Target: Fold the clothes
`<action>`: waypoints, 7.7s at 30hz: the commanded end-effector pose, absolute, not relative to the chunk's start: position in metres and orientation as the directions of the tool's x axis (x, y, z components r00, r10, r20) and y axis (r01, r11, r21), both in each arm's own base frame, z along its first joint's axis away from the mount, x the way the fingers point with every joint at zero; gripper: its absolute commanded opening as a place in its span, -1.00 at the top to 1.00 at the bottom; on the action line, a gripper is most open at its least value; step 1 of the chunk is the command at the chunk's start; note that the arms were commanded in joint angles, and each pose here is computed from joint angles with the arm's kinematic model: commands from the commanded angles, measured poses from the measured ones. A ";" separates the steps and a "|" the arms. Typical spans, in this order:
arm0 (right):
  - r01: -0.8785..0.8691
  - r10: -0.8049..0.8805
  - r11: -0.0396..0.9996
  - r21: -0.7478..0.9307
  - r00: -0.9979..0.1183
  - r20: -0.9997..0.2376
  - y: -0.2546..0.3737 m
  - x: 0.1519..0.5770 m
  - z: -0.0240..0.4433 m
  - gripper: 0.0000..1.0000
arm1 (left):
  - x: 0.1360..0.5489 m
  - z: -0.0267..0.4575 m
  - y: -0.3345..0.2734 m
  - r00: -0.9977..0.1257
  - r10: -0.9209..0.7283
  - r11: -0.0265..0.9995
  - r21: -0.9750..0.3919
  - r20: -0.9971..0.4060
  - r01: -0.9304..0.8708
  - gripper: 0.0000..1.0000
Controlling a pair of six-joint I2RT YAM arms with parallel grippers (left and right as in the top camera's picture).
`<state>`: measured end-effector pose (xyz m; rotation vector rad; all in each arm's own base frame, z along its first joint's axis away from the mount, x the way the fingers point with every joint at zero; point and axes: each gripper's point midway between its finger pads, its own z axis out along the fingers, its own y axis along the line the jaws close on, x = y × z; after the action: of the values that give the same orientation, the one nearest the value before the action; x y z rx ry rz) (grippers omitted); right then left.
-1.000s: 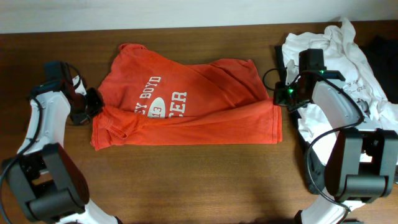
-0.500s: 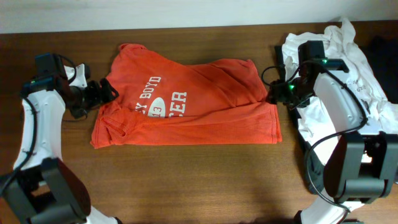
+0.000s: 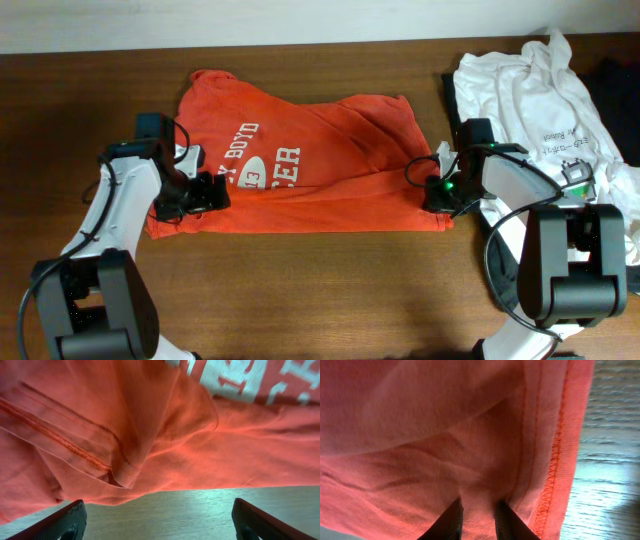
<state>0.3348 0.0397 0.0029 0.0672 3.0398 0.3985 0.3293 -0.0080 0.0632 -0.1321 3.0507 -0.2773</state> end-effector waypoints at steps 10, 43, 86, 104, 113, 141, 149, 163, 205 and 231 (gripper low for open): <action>0.022 0.038 0.968 0.250 -0.998 -0.059 0.041 0.329 0.000 0.52 | 0.336 0.028 -0.017 -0.988 -0.006 0.997 -0.082 -0.154 0.007 0.99; 0.026 0.039 0.968 0.249 -0.998 -0.047 0.040 0.326 0.000 0.54 | 0.335 0.022 -0.001 -0.986 -0.066 0.998 0.009 -0.156 -0.068 0.25; 0.035 0.040 0.972 0.230 -0.999 -0.015 0.037 0.318 -0.001 0.56 | 0.320 0.039 0.082 -0.901 -0.430 0.899 0.059 -0.063 -0.433 -0.64; 0.136 0.124 0.981 0.141 -0.988 0.090 0.024 0.295 -0.003 0.63 | 0.296 -0.008 0.092 -0.896 -0.439 0.887 0.124 -0.075 -0.445 0.99; 0.167 0.125 0.980 0.108 -0.940 0.317 0.025 0.239 0.007 0.64 | 0.221 0.000 0.105 -0.766 -0.628 0.767 0.273 0.137 -0.580 1.00; -0.188 -0.049 0.959 0.212 -0.845 -0.532 0.089 0.509 0.119 -0.61 | 0.462 0.147 0.060 -0.832 -0.149 0.989 -0.099 -0.535 -0.113 -0.98; -0.209 -0.064 0.954 0.217 -0.844 -0.533 0.103 0.525 0.083 -0.61 | 0.552 0.109 0.055 -0.840 -0.027 0.999 -0.046 -0.542 -0.003 -0.98; -0.248 -0.064 0.947 0.205 -0.770 -0.635 0.116 0.557 0.081 -0.20 | 0.579 0.019 0.046 -0.882 -0.014 0.998 -0.057 -0.472 0.014 0.31; -0.240 -0.101 0.945 0.224 -0.861 -0.498 0.142 0.539 -0.013 0.92 | 0.598 0.019 0.040 -0.868 0.004 0.999 -0.036 -0.497 0.025 0.31; -0.219 -0.084 0.950 0.224 -0.867 -0.490 0.130 0.539 -0.014 0.92 | 0.577 0.058 0.057 -0.888 -0.012 1.000 0.009 -0.460 -0.018 -0.10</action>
<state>0.5449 0.1375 0.0049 -0.2429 2.5594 0.3845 0.5669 0.0499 0.0203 -0.0086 2.7402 -0.0088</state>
